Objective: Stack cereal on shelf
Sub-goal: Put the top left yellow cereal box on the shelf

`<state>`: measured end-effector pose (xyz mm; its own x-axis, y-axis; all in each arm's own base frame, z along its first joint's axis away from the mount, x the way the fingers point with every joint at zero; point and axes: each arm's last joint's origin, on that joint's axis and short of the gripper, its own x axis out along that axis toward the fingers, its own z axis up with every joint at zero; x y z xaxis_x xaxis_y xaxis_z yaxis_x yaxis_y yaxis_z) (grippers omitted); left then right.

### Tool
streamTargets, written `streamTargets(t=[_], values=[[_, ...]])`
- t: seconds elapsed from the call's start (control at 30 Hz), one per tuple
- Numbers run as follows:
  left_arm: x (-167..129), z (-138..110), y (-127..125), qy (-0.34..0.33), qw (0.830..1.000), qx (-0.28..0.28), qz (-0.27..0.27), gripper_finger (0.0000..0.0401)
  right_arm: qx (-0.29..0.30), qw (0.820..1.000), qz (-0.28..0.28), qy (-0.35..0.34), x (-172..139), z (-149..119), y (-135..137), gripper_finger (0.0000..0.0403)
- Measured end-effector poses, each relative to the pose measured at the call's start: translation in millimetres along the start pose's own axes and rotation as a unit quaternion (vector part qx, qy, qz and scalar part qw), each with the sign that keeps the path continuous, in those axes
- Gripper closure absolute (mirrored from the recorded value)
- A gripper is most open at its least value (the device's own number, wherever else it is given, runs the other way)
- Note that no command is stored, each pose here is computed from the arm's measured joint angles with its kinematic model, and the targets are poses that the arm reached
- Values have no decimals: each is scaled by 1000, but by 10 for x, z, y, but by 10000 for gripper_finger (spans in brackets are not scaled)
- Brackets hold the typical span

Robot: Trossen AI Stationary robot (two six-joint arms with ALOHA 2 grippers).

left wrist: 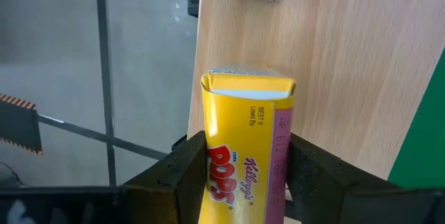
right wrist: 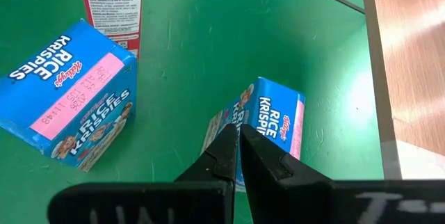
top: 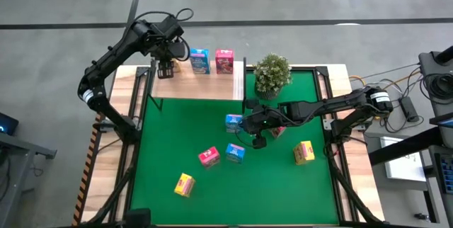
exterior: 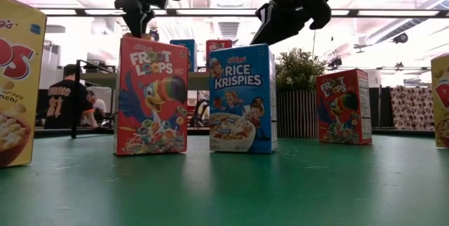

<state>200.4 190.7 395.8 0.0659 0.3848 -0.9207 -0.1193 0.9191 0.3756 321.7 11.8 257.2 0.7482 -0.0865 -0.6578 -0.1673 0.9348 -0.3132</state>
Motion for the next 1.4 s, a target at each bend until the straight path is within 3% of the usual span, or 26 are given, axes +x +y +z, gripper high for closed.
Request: streamTargets(t=[0.33,0.63,1.1,1.4], values=[[2,5,22,4,1000,1,19,202,0,1000,0,0,0,0,0,394],[-1,-3,44,26,998,14,51,201,0,1000,0,0,0,0,0,394],[-123,2,82,5,998,8,69,200,0,1000,0,0,0,0,1,394],[-446,48,-1,-58,992,-72,90,200,0,1000,1,2,0,-3,2,394]])
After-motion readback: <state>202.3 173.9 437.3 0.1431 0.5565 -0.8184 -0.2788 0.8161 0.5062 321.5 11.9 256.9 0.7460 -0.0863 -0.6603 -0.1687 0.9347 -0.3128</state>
